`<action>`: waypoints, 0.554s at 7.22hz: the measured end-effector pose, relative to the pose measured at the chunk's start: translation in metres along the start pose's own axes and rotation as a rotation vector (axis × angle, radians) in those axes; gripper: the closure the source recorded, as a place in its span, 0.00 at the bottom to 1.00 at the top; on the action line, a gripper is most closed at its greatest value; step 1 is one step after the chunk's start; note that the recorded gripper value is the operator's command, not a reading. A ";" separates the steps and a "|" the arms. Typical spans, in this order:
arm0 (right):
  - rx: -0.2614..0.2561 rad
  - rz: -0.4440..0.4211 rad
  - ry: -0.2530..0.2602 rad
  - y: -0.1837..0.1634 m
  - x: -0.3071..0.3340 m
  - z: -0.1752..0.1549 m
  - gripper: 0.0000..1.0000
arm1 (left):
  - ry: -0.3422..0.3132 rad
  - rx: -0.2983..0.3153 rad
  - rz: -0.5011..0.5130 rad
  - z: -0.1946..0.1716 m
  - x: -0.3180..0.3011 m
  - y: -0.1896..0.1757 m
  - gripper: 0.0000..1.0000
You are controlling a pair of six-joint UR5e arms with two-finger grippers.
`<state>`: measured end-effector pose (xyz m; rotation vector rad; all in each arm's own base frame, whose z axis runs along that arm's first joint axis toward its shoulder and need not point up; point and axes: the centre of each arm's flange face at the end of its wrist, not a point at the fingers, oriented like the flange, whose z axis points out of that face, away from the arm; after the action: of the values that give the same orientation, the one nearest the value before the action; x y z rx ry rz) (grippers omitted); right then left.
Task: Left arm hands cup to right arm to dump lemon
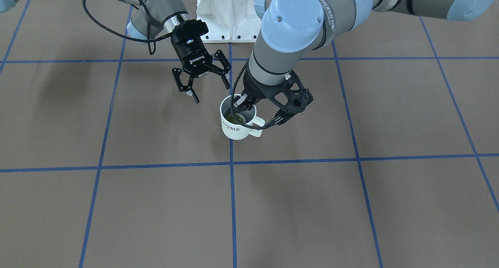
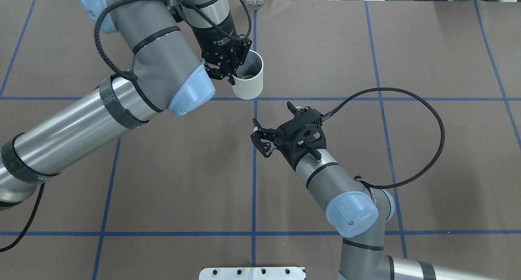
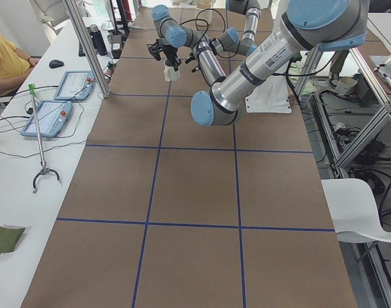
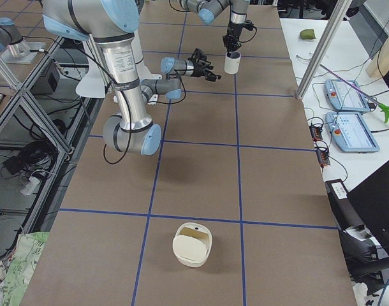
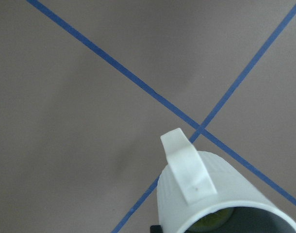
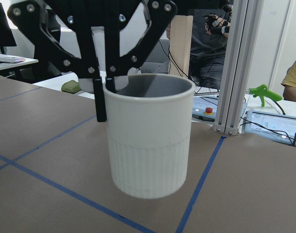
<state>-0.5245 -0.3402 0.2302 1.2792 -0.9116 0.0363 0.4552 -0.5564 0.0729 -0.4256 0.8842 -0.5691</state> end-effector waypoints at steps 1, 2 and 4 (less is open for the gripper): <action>0.013 0.004 0.004 -0.004 -0.006 0.001 0.02 | -0.001 -0.008 -0.008 0.002 0.003 0.009 1.00; 0.019 0.008 0.004 -0.005 -0.010 0.002 0.02 | 0.000 -0.014 -0.011 0.003 0.004 0.015 1.00; 0.032 0.007 0.028 -0.003 -0.010 0.006 0.02 | 0.003 -0.018 -0.009 0.001 0.005 0.020 1.00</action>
<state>-0.5335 -0.3417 0.2219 1.3023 -0.8945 0.0750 0.4643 -0.5442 0.0588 -0.4456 0.8919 -0.5706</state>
